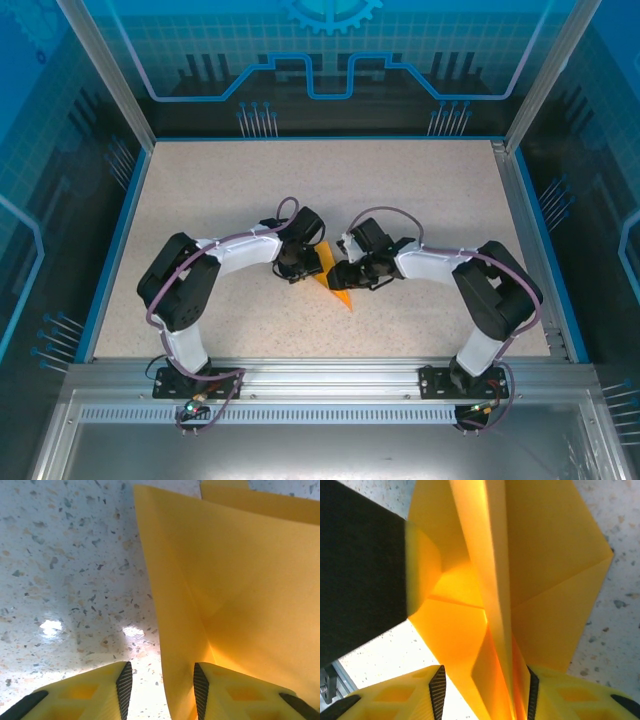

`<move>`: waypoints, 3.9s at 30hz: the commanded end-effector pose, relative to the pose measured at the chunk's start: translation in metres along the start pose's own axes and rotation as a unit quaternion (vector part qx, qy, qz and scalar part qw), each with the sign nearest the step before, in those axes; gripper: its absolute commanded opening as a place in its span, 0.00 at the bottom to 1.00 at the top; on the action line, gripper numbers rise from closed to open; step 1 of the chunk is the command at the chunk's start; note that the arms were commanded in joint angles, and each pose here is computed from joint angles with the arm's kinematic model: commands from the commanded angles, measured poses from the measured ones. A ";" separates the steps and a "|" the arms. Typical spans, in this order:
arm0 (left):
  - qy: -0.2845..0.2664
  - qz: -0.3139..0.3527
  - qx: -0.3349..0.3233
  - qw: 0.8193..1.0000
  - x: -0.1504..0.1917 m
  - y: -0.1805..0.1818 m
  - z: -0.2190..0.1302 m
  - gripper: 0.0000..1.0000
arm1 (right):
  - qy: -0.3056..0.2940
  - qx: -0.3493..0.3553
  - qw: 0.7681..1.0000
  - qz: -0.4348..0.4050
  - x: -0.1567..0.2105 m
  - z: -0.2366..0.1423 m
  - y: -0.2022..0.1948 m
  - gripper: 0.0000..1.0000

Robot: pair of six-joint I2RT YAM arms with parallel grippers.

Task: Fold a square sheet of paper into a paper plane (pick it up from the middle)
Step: Move the paper plane to the center of the table.

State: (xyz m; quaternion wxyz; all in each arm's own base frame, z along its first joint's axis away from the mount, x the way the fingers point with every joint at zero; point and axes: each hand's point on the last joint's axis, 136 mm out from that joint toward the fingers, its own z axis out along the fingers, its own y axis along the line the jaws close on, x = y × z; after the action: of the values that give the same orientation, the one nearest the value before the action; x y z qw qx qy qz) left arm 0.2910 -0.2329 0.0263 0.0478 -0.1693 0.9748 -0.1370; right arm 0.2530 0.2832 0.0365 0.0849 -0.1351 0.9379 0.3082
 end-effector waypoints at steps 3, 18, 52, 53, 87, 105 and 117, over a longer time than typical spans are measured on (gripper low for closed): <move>-0.007 0.000 0.014 1.000 0.000 0.000 -0.011 0.40 | 0.009 0.025 0.999 -0.023 -0.004 0.006 0.002 0.42; -0.038 0.003 0.042 0.998 -0.001 0.000 -0.027 0.40 | 0.018 0.076 0.996 -0.036 -0.007 0.014 -0.001 0.08; -0.185 -0.049 0.079 0.978 -0.021 0.054 -0.109 0.51 | -0.018 0.320 0.947 0.009 -0.078 -0.059 -0.061 0.00; -0.183 -0.050 0.078 0.979 -0.021 0.054 -0.107 0.51 | -0.015 0.323 0.946 0.008 -0.078 -0.059 -0.062 0.00; -0.158 -0.077 0.093 0.980 -0.037 0.062 -0.087 0.53 | 0.071 0.364 0.929 0.021 -0.075 -0.007 -0.078 0.02; -0.139 -0.077 0.103 0.982 -0.036 0.055 -0.083 0.53 | 0.028 0.337 0.936 0.095 -0.068 -0.022 -0.085 0.21; -0.127 -0.082 0.109 0.982 -0.034 0.052 -0.076 0.53 | 0.055 0.331 0.937 0.098 -0.056 0.001 -0.102 0.08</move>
State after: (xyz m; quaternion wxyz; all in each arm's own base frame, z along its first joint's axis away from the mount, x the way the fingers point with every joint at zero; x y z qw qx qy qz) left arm 0.2944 -0.1522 0.0863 0.1845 -0.2571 0.9243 -0.2134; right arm 0.3453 0.2181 0.0156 0.0686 -0.0285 0.9971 -0.0184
